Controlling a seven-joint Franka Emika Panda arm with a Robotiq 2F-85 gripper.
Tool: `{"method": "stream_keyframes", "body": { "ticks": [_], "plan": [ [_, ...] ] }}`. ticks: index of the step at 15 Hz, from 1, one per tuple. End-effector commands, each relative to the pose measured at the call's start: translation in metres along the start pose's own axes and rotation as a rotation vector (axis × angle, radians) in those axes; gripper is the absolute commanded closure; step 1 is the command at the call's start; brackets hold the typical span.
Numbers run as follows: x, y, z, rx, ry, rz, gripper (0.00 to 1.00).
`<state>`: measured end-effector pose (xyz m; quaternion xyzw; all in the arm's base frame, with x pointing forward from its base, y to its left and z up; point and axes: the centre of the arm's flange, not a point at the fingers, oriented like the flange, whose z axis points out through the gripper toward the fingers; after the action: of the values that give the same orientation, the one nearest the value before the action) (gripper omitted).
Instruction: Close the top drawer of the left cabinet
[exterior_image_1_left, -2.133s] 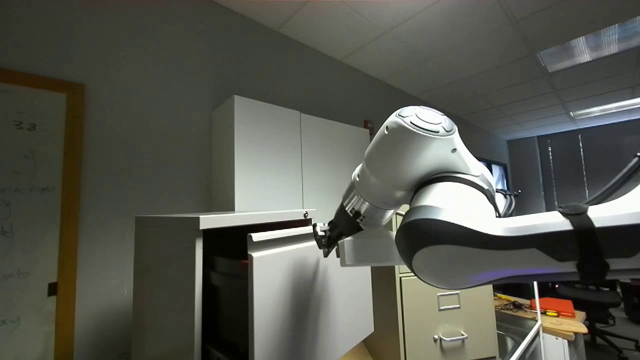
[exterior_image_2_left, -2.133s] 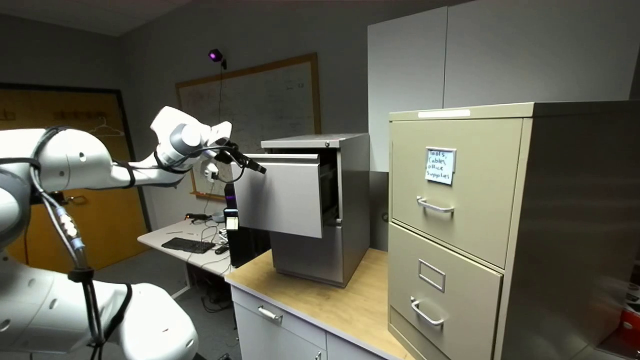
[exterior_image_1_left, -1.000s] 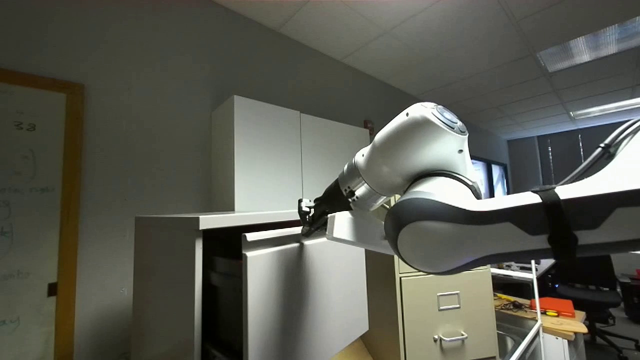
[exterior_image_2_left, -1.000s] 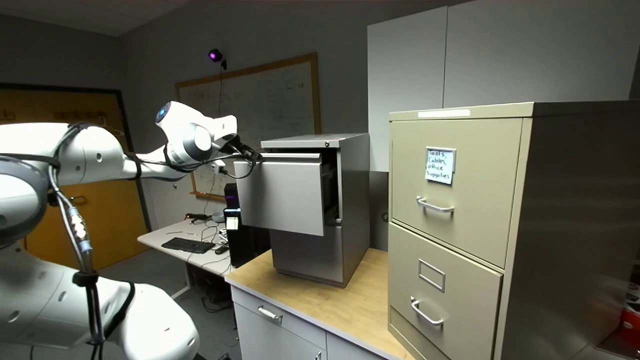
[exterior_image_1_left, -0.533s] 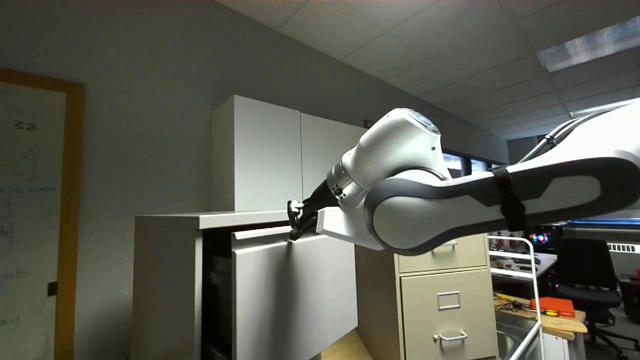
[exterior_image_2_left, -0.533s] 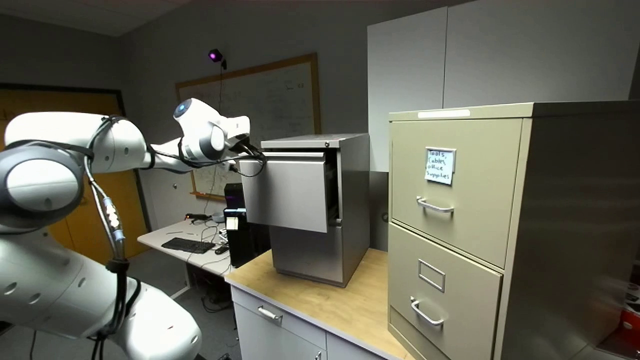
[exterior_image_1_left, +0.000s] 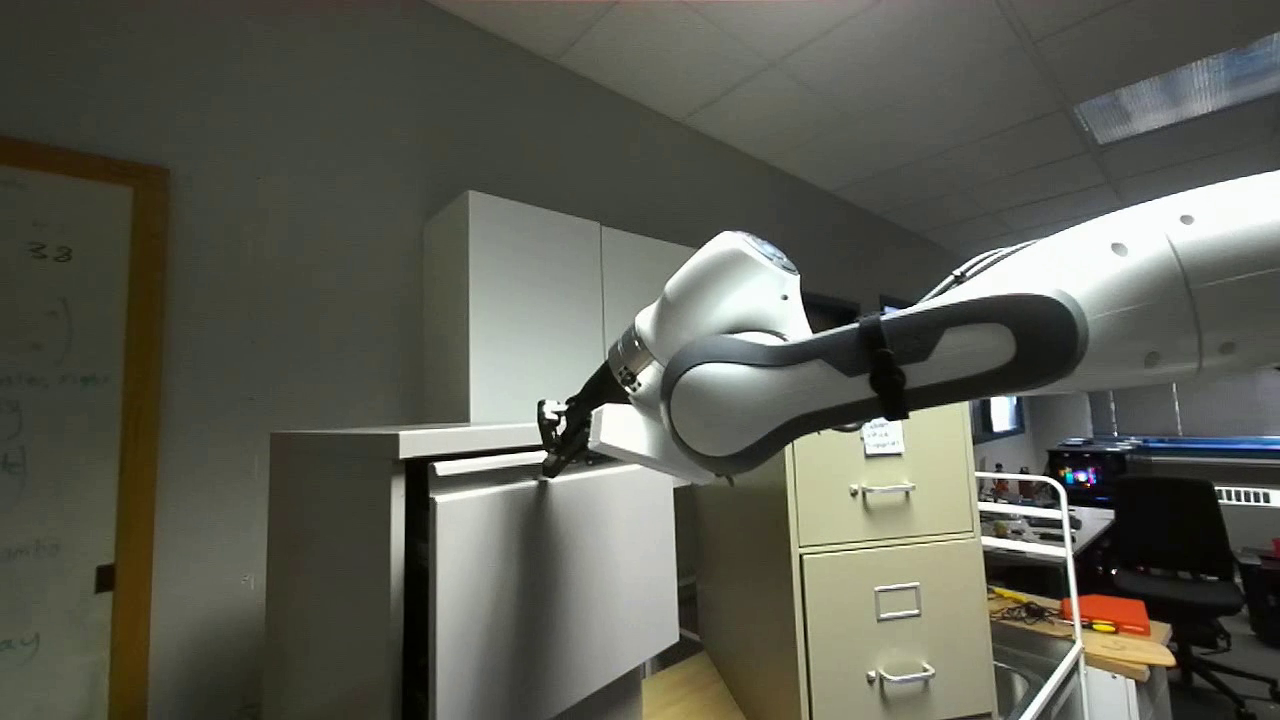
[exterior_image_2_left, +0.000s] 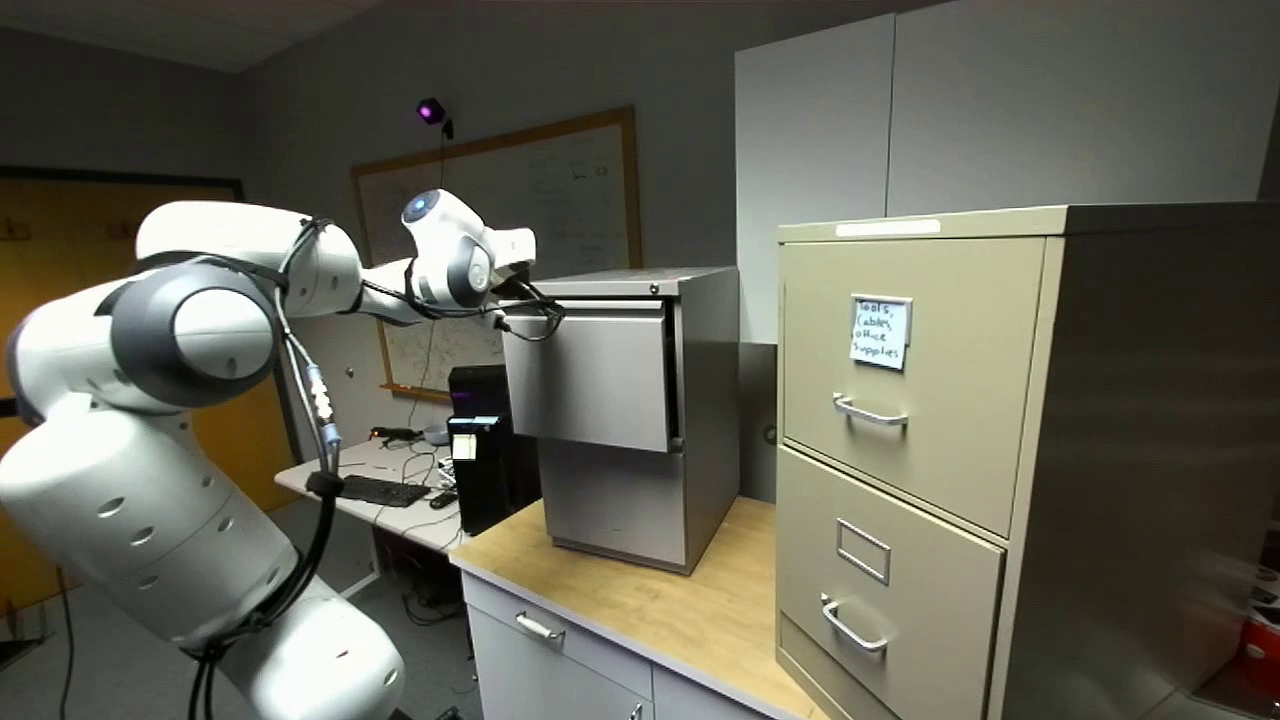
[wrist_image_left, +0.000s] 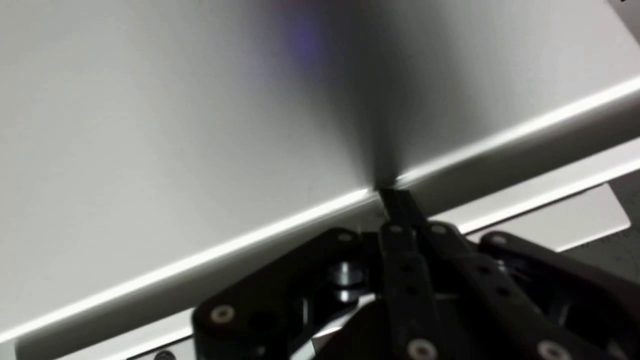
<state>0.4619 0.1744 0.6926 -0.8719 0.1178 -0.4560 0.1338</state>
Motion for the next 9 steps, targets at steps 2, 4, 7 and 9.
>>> {"method": "stream_keyframes", "body": {
  "ticks": [2,4,7,9],
  "plan": [
    [0.045,-0.014,0.034,0.037,-0.044,-0.002,1.0],
    [0.053,-0.016,0.044,0.038,-0.062,0.004,1.0],
    [0.066,-0.018,0.056,0.042,-0.085,0.013,1.0],
    [0.074,-0.018,0.061,0.049,-0.1,0.018,1.0]
  ]
}}
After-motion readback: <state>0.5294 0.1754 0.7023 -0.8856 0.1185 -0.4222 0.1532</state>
